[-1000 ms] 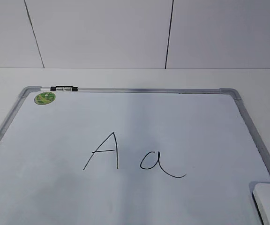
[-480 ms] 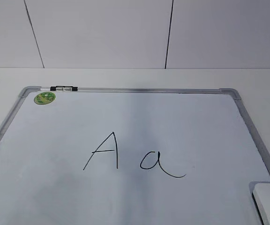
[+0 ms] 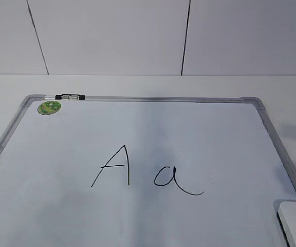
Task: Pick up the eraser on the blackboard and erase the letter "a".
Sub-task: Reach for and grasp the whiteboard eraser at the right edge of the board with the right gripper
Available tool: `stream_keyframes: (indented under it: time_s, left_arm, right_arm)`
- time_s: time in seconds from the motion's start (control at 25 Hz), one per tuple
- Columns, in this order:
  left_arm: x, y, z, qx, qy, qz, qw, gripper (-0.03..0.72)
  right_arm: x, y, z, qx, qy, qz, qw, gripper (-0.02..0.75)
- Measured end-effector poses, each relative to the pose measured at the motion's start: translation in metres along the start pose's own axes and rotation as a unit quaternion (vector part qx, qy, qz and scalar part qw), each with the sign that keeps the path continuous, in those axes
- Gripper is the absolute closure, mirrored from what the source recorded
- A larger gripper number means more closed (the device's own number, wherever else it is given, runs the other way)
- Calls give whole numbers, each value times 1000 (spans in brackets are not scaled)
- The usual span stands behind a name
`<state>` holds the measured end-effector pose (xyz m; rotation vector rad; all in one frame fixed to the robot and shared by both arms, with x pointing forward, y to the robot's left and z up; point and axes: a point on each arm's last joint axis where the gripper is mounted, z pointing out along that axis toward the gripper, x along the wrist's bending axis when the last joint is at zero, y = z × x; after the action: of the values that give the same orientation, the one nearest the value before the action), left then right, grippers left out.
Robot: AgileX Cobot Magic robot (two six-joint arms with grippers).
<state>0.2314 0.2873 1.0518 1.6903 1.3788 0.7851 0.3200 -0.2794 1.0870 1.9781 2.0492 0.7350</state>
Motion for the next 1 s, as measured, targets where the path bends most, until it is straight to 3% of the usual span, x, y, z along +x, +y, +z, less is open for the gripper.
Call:
stream_keyframes:
  time_s: [0.68, 1.0]
  left_arm:
    - [0, 0, 0, 0, 0, 0, 1000, 453]
    - [0, 0, 0, 0, 0, 0, 1000, 453]
  right_arm:
    - [-4, 16, 22, 62, 3, 26, 998, 159]
    - [-1, 25, 33, 88, 29, 44, 995, 159]
